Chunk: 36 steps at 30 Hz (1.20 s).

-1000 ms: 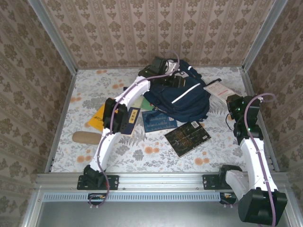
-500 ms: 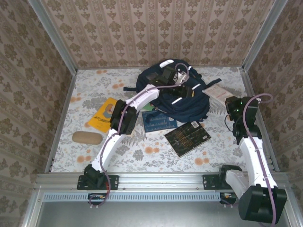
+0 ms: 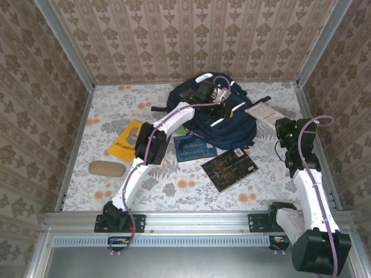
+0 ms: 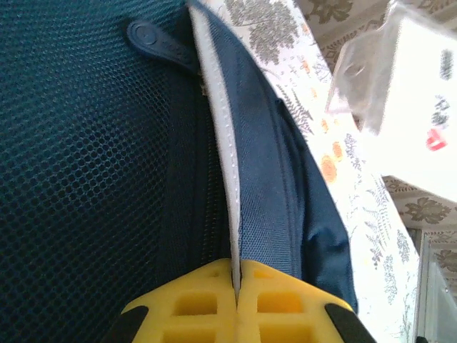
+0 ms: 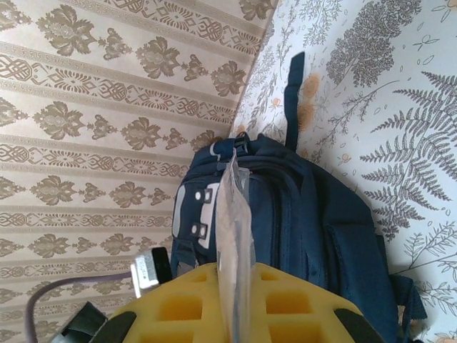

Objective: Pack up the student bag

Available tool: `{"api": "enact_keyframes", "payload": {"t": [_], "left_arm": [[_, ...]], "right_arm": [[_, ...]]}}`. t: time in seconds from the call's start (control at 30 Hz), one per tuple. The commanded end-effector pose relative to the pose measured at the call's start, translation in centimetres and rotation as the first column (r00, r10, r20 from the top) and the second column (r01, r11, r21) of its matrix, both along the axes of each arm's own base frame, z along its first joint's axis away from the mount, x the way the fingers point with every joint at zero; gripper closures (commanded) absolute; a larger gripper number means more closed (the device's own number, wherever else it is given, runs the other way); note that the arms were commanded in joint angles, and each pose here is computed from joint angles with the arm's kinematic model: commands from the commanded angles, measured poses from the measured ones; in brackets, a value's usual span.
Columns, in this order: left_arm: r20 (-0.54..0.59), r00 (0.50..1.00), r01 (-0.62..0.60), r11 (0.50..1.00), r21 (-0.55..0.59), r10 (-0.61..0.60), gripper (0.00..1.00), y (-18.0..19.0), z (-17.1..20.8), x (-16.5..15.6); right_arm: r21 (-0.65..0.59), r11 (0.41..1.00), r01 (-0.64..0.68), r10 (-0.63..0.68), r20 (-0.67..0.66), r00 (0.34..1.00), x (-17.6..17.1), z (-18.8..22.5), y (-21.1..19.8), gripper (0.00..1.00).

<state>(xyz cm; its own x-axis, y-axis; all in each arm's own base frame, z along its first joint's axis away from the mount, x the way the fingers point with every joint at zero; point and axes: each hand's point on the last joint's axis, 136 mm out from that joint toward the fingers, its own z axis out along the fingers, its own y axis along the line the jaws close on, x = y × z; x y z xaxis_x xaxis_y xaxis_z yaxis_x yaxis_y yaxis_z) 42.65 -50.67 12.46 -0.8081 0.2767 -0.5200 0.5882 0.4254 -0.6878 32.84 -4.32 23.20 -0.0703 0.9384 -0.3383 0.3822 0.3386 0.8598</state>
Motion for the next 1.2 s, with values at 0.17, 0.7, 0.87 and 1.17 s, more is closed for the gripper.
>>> {"api": "enact_keyframes", "payload": {"t": [0.17, 0.7, 0.87, 1.17], "left_arm": [[0.139, 0.98, -0.118, 0.981, -0.154, 0.14, 1.0, 3.4, 12.7, 3.9], [0.057, 0.944, -0.27, 0.858, -0.437, 0.326, 1.0, 9.3, 24.5, 9.1], [0.044, 0.945, -0.269, 0.847, -0.458, 0.325, 1.0, 9.7, 25.2, 9.2], [0.022, 0.948, -0.27, 0.838, -0.475, 0.318, 1.0, 9.7, 25.0, 9.4]], "right_arm": [[-0.118, 0.99, 0.077, -0.075, 0.029, 0.997, -2.6, 5.1, -0.9, 1.0], [-0.143, 0.989, -0.022, 0.041, 0.13, 0.991, -1.5, 6.6, 1.8, 1.0], [-0.074, 0.959, -0.272, 0.282, 0.233, 0.931, 2.7, 5.8, 6.4, 1.0], [-0.011, 0.924, -0.382, 0.377, 0.201, 0.904, 8.2, 2.2, 12.1, 1.0]]}}
